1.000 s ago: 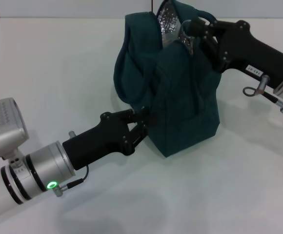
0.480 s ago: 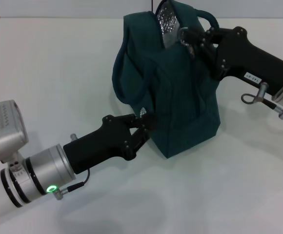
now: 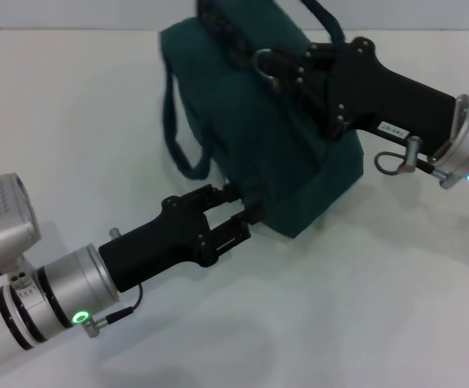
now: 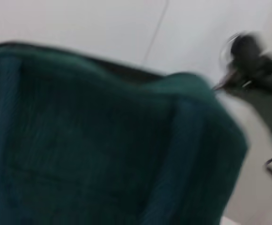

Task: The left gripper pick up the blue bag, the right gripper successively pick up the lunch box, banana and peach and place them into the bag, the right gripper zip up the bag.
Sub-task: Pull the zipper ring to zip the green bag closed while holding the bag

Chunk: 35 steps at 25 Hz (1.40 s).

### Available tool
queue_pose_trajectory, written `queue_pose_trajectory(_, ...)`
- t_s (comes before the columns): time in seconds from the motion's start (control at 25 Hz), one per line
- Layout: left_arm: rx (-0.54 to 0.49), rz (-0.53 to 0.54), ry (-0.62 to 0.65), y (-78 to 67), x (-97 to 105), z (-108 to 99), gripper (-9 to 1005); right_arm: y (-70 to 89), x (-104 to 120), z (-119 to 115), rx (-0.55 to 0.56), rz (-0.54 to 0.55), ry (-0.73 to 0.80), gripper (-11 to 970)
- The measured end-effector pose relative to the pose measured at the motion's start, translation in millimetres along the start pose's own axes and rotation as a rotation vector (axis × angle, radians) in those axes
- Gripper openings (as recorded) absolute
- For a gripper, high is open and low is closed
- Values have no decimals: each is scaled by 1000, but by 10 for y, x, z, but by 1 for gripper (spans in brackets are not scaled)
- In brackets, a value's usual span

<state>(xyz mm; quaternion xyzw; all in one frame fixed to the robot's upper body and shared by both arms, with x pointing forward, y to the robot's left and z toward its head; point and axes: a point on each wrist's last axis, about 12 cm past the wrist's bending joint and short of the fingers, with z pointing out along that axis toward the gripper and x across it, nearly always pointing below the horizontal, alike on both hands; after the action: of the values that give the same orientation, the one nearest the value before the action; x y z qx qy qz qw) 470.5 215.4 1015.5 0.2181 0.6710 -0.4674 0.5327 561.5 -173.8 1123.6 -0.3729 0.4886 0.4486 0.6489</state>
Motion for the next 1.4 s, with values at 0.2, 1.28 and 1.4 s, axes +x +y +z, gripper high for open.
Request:
queue_pose_trajectory(0.2, -80, -14, 16, 57, 61, -38, 527, 19, -33, 51, -25, -12, -11, 11)
queue_pose_trajectory(1.28, -118, -28, 0, 87, 55, -17, 432, 39, 61, -89, 19, 15, 21, 11)
queue_pose_trajectory(1.4, -115, -27, -2, 85, 52, -17, 407, 41, 78, -111, 27, 21, 26, 11)
